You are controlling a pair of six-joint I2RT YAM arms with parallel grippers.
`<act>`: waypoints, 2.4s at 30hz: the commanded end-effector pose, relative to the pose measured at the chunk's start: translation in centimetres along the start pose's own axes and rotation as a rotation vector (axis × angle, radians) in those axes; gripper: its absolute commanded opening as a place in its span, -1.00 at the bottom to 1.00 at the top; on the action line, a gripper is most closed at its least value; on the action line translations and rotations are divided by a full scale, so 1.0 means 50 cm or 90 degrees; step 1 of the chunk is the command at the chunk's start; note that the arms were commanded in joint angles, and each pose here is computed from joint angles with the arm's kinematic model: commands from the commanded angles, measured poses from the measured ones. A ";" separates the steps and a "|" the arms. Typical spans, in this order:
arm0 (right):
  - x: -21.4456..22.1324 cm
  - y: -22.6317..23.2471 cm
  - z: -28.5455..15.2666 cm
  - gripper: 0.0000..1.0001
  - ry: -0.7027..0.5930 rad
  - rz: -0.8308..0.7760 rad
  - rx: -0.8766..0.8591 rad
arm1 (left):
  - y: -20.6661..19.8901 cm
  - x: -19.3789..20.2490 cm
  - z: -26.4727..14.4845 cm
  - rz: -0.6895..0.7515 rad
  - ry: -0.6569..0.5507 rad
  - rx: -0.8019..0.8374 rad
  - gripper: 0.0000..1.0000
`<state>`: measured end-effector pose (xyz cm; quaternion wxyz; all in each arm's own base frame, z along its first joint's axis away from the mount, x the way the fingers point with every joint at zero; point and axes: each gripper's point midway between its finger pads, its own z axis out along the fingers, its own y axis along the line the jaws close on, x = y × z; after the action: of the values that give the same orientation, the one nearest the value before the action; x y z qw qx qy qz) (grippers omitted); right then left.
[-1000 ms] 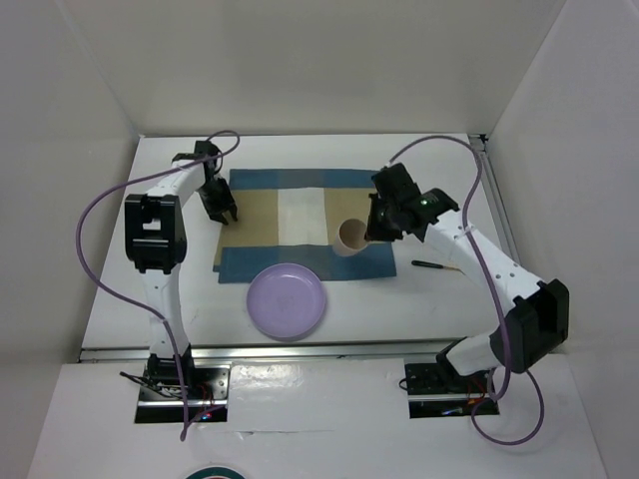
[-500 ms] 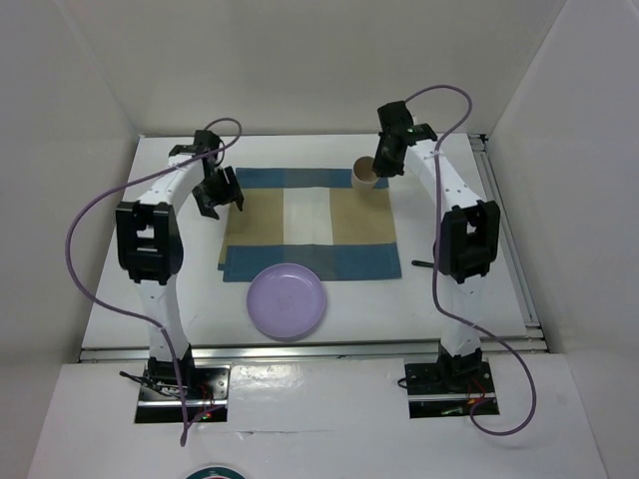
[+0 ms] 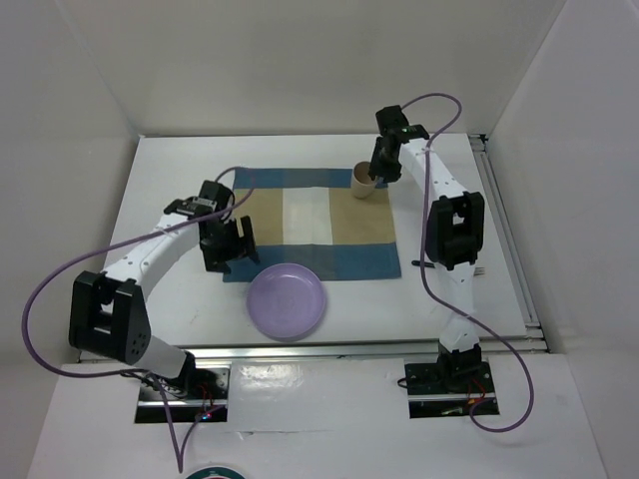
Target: Set the dinner table for one person
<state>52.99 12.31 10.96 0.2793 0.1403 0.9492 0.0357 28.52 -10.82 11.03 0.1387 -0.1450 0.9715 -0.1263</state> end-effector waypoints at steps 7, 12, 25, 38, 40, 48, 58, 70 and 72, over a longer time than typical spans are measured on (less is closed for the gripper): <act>-0.061 0.044 -0.087 0.65 -0.052 0.005 -0.085 | 0.031 0.154 0.032 -0.028 0.078 -0.003 0.82; -0.093 0.053 -0.162 0.85 -0.094 0.009 -0.114 | 0.038 0.187 0.058 -0.032 0.089 -0.006 0.79; -0.046 -0.025 -0.326 0.98 -0.149 0.022 -0.108 | 0.013 0.201 0.100 -0.026 0.113 0.007 -0.46; 0.103 -0.160 -0.337 1.00 -0.090 0.029 -0.051 | -0.131 0.028 -0.106 0.027 -0.030 0.140 -1.00; 0.145 -0.166 -0.335 1.00 -0.066 0.033 -0.060 | -0.143 -0.012 -0.081 0.018 -0.033 0.131 -1.00; 0.349 -0.178 -0.287 0.91 0.066 0.103 -0.134 | -0.194 -0.156 0.055 -0.011 -0.028 0.116 -1.00; 0.466 -0.169 -0.225 0.80 0.103 0.172 -0.207 | -0.158 -0.167 0.161 -0.020 0.014 0.065 -0.21; 0.444 -0.183 -0.140 0.43 0.063 0.192 -0.163 | -0.154 -0.169 0.029 0.019 -0.067 0.064 0.68; 0.444 -0.181 -0.126 0.36 0.069 0.192 -0.160 | -0.162 -0.163 0.005 0.025 -0.075 0.072 0.65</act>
<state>27.39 10.40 3.52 0.2039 0.2336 0.9287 0.2035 38.86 -15.93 11.77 0.1743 -0.1451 0.9594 -0.1677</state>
